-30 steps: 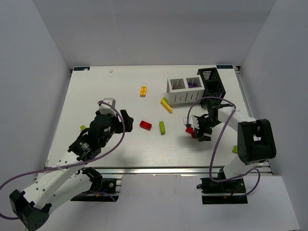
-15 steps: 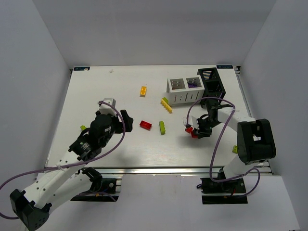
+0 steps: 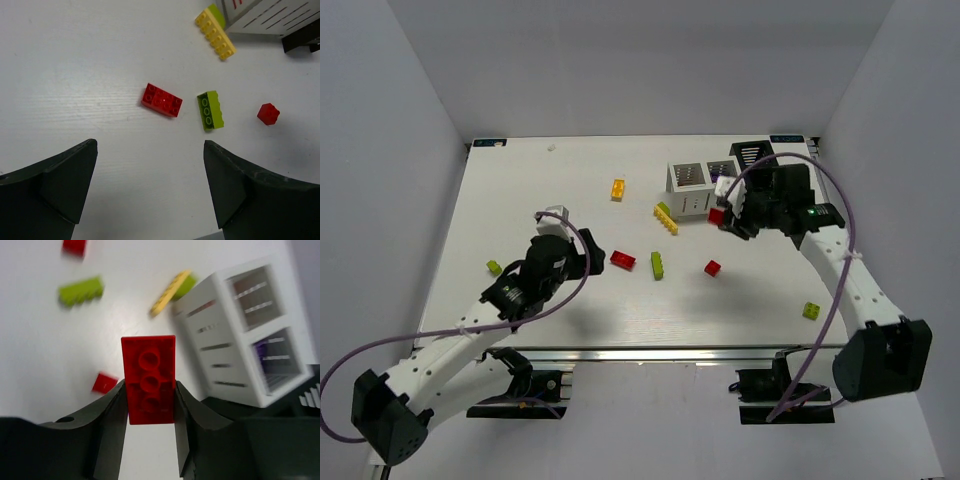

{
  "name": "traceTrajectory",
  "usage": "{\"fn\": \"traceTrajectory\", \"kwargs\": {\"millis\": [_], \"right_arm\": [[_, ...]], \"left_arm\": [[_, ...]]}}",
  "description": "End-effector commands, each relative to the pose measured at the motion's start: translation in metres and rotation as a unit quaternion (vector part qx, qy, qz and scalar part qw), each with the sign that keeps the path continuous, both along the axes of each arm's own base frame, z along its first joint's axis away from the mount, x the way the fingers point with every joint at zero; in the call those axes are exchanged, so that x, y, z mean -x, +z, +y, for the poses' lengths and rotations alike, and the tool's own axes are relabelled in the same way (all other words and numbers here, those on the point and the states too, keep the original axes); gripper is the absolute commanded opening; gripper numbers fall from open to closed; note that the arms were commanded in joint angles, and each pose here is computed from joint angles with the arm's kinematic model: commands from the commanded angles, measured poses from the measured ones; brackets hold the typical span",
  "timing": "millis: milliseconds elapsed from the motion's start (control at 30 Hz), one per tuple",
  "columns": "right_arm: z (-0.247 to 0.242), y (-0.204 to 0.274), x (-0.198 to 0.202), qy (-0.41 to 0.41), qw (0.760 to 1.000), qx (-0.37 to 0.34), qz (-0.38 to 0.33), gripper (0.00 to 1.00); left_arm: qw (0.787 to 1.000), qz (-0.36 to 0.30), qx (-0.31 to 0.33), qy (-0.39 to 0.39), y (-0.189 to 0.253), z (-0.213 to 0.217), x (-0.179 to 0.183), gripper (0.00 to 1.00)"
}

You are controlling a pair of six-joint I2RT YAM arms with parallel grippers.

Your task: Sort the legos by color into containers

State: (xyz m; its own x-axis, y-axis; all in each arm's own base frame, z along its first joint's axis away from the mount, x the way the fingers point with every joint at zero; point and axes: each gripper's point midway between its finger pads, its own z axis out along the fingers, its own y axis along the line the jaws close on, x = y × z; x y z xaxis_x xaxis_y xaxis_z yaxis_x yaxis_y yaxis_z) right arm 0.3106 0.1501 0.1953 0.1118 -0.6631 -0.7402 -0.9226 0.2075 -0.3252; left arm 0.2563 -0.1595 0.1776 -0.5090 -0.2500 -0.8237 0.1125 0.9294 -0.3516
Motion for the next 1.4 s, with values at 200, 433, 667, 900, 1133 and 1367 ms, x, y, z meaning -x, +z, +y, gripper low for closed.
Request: {"fn": "traceTrajectory", "kwargs": {"millis": [200, 433, 667, 900, 1133, 1367], "right_arm": [[0.047, 0.094, -0.11, -0.254, 0.935, -0.248, -0.009, 0.0], [0.059, 0.074, -0.174, -0.335, 0.911, -0.24, 0.007, 0.0], [0.068, 0.056, -0.193, -0.342, 0.912, -0.224, 0.027, 0.05], [0.072, 0.021, -0.195, -0.338, 0.919, -0.195, 0.062, 0.17], [0.073, -0.001, -0.192, -0.333, 0.922, -0.176, 0.089, 0.39], [0.073, 0.004, -0.189, -0.323, 0.926, -0.172, 0.088, 0.65]], "left_arm": [[0.982, 0.138, 0.101, 0.086, -0.04, -0.025, -0.003, 0.96], [0.977, 0.137, 0.13, 0.101, -0.037, -0.031, -0.01, 0.97], [0.973, 0.154, 0.134, 0.107, -0.046, -0.036, -0.011, 0.97], [0.971, 0.16, 0.137, 0.109, -0.052, -0.038, -0.011, 0.98], [0.971, 0.16, 0.14, 0.113, -0.051, -0.039, -0.013, 0.98], [0.96, 0.193, 0.134, 0.155, -0.067, -0.036, -0.015, 0.98]]}}
